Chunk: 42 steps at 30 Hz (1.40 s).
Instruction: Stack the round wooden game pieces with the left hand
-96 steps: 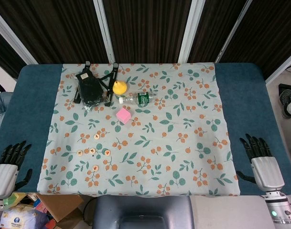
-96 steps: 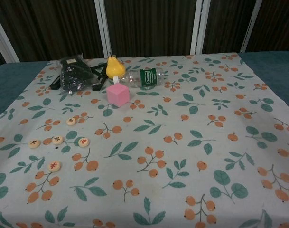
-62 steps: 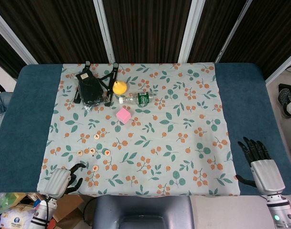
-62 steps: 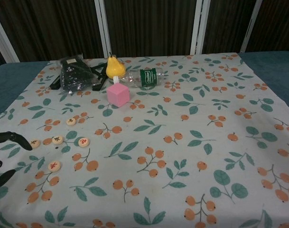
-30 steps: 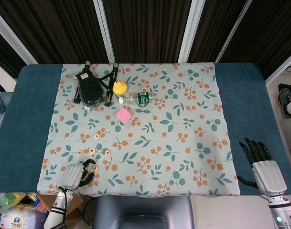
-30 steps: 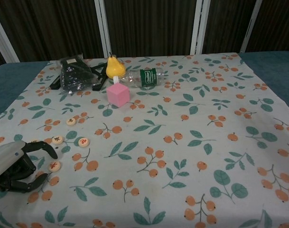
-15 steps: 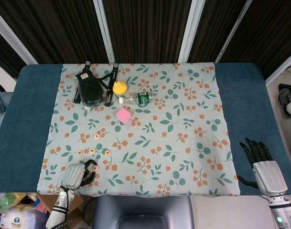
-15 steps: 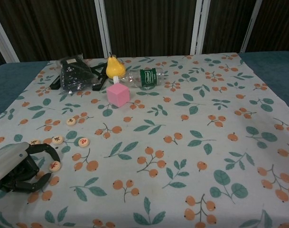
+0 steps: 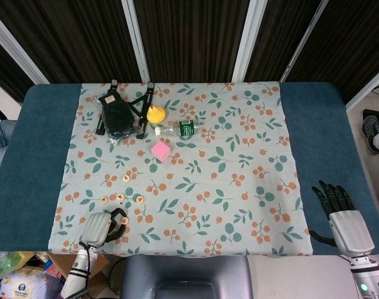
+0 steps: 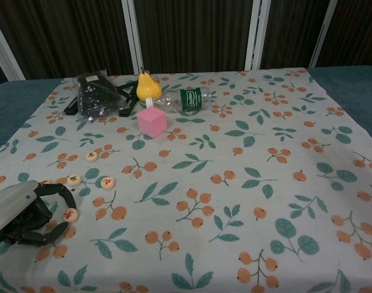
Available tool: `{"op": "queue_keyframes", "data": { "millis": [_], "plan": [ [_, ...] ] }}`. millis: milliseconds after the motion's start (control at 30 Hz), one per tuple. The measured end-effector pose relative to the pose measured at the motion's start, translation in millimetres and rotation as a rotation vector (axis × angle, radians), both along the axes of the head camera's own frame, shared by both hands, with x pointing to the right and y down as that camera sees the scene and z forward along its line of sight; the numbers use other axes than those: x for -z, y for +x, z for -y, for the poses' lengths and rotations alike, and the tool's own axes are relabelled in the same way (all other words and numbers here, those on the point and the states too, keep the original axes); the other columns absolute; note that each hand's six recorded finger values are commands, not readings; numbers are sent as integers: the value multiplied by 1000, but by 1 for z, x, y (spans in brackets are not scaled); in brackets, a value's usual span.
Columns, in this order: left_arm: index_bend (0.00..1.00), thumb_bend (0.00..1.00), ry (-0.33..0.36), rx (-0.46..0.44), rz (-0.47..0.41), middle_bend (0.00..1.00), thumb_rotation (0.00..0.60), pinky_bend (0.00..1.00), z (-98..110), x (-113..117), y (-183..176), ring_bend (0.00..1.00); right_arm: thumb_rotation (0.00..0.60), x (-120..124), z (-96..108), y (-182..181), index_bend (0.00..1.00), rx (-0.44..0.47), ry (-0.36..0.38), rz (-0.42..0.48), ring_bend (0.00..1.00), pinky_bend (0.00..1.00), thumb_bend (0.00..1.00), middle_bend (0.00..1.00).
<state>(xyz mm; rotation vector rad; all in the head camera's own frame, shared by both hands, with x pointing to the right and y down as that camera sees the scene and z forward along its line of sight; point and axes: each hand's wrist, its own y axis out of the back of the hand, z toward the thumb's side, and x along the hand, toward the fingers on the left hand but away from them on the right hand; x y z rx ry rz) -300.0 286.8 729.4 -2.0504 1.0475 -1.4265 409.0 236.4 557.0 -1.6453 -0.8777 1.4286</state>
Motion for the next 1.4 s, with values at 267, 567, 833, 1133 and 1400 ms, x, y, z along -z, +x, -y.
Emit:
{"op": "queue_keyframes", "data": {
  "millis": [267, 567, 833, 1133, 1400],
  "plan": [
    [487, 413, 27, 28, -13, 1000, 600, 1000, 9, 6, -3, 1000, 600, 0, 0, 1, 0, -2, 0, 0, 0, 0, 204, 0],
    [486, 416, 96, 170, 48, 1000, 600, 1000, 56, 19, -51, 1000, 600, -1, 0, 0, 0, -5, -4, -6, 0, 0, 204, 0],
    [482, 416, 58, 193, 98, 1000, 600, 1000, 62, 11, -69, 1000, 600, -2, 1, 0, 0, -5, -6, -8, 0, 0, 204, 0],
    [468, 416, 29, 185, 113, 1000, 600, 1000, 57, -2, -66, 1000, 600, -2, 1, 0, 0, -6, -5, -4, 0, 0, 205, 0],
    [460, 416, 28, 193, 110, 1000, 600, 1000, 57, -8, -62, 1000, 600, -2, 1, 0, 0, -4, -5, -3, 0, 0, 204, 0]
  ]
}}
